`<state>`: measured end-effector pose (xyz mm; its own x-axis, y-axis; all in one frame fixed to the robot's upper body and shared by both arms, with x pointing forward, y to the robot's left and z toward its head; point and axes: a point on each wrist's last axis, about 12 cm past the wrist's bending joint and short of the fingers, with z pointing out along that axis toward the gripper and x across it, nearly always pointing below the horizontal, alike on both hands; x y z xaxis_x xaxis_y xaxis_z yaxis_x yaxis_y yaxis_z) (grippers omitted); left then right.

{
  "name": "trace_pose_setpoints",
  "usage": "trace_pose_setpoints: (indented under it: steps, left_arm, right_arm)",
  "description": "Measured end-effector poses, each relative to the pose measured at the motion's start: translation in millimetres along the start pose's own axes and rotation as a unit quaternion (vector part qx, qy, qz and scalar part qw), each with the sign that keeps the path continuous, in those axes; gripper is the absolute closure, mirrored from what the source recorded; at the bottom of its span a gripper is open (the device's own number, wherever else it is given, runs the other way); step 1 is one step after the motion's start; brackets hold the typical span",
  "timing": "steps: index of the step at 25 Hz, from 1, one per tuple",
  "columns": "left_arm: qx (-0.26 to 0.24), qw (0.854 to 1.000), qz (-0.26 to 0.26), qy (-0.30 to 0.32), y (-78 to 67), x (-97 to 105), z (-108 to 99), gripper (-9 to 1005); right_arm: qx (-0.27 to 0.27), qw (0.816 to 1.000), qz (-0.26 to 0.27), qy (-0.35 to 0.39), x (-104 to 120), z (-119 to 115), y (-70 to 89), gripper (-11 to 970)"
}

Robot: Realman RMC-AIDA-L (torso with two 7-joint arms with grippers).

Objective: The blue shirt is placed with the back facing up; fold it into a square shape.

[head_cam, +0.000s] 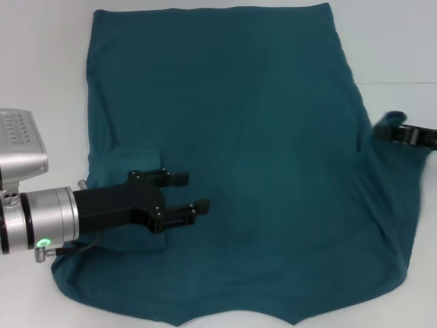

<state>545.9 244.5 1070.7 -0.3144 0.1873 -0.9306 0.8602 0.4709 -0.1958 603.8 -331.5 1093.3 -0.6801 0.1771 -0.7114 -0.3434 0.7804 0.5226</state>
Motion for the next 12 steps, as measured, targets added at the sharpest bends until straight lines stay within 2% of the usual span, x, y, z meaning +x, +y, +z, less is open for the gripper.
trace_pose_setpoints:
  steps: [8,12]
  left_arm:
    - [-0.001,1.0,-0.005,0.001,0.0,1.0,-0.9,290]
    - [-0.002,1.0,-0.006,0.002,-0.2,2.5,-1.7,290]
  right_arm:
    - [-0.056,0.996,-0.038,0.055,-11.0,44.3,47.1,844]
    - [-0.063,0.994,-0.056,0.068,-10.7,51.0,55.8,837]
